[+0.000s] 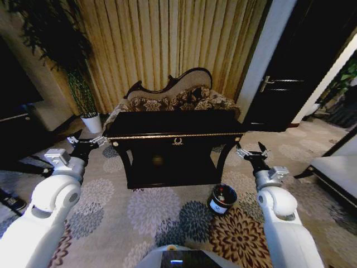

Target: Move to the front of the table and place the trash on the table into the trash bin.

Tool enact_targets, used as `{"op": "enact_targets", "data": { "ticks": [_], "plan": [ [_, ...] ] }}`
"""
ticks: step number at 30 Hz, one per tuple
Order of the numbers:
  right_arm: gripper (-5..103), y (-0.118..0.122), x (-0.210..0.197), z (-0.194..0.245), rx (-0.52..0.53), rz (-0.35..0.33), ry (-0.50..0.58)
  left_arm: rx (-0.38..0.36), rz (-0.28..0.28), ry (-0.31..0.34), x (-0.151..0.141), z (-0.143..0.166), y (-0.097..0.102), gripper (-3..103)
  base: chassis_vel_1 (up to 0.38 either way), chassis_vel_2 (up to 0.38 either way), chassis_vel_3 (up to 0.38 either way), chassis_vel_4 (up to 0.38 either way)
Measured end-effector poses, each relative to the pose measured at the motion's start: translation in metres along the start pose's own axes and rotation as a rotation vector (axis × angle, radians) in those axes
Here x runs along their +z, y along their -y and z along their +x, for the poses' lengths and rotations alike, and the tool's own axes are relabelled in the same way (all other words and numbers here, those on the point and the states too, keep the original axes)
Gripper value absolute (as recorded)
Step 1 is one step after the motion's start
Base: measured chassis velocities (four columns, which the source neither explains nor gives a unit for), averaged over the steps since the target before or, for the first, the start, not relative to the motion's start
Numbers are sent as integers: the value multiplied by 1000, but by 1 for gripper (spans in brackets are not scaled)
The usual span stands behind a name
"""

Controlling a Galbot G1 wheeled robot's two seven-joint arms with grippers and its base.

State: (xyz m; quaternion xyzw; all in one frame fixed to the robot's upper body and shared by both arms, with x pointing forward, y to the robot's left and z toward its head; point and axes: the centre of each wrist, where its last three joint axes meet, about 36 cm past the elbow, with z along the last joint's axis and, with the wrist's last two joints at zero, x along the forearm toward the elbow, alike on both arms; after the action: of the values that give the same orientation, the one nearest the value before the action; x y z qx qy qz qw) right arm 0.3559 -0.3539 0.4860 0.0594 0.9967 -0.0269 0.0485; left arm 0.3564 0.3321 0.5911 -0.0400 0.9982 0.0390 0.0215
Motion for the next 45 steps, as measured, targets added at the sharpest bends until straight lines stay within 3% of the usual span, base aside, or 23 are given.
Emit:
{"op": "enact_targets", "data": {
  "ticks": [16,45],
  "plan": [
    [100,-1,6,0,5,1,-1,3,8,6,-1,3,2,100,312,-298,-306,300],
    [100,-5,9,8,12,-10,-14,-13,11,30,-2,3,-3,100,-30,-39,26,42]
  ]
}}
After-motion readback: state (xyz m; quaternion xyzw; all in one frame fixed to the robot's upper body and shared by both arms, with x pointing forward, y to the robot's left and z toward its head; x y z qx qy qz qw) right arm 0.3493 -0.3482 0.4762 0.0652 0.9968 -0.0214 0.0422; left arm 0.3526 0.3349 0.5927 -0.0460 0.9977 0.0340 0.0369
